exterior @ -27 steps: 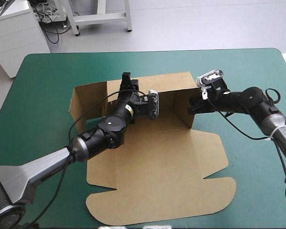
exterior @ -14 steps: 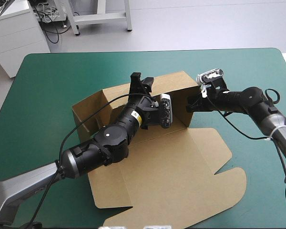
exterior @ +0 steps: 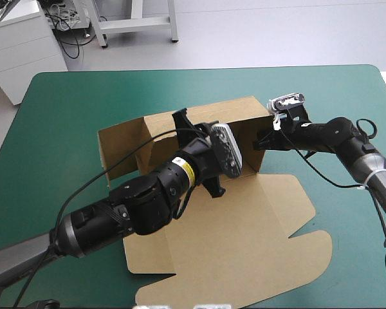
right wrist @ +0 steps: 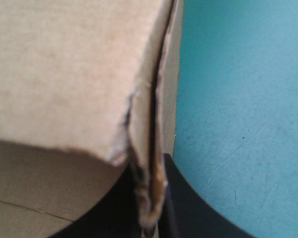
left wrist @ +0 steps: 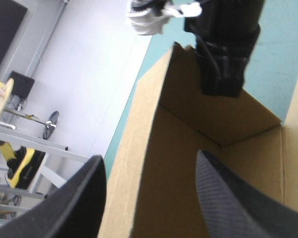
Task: Fold the box
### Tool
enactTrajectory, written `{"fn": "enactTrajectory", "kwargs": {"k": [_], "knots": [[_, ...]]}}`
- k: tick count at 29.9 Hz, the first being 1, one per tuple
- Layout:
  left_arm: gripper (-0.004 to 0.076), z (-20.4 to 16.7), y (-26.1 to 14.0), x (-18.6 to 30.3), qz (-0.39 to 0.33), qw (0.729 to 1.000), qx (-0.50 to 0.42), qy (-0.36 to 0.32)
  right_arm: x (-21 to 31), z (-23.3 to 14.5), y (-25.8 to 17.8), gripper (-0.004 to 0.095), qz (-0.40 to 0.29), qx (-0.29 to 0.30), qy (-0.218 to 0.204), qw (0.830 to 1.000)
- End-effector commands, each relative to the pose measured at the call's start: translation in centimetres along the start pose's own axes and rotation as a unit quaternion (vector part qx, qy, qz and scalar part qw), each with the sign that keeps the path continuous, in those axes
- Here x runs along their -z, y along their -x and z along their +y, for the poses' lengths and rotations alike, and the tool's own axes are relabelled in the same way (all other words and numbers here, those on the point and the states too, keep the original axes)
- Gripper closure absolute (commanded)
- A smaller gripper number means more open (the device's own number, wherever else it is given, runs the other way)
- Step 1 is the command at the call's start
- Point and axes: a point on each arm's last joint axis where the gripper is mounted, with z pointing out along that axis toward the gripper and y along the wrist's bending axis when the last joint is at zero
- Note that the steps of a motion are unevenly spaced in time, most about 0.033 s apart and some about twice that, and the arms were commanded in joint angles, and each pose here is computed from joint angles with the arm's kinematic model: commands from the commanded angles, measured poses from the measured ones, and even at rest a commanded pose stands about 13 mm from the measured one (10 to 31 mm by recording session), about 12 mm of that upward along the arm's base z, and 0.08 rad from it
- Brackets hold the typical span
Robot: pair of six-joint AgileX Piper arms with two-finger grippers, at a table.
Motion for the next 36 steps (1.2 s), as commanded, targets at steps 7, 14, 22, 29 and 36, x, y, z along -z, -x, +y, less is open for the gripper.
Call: {"fn": "enactTrajectory", "kwargs": {"k": [7, 14, 22, 29, 36], "knots": [[0.0335, 14.0, -1.9, 4.7, 0.059, 0.964, 0.211, 0.154, 2.9, 0.5, 3.4, 0.0929, -0.025, -0.018, -0.025, 0.999], [0.0335, 20.0, -9.4, 6.7, 0.179, 0.909, 0.310, 0.213, 4.6, 0.6, 5.5, 0.0930, -0.026, -0.017, -0.041, 0.999], [0.0335, 23.3, -18.2, 10.2, 0.257, 0.820, 0.453, 0.237, 6.7, 0.7, 7.1, 0.0930, 0.003, -0.020, -0.072, 0.997], [0.0335, 22.1, -23.6, 10.5, 0.304, 0.770, 0.518, 0.215, 9.1, 1.3, 8.6, 0.0929, 0.020, -0.040, -0.084, 0.995], [0.0335, 19.4, -26.8, 9.0, 0.351, 0.746, 0.535, 0.183, 10.1, 1.0, 9.8, 0.0930, 0.100, -0.051, -0.103, 0.988]]}}
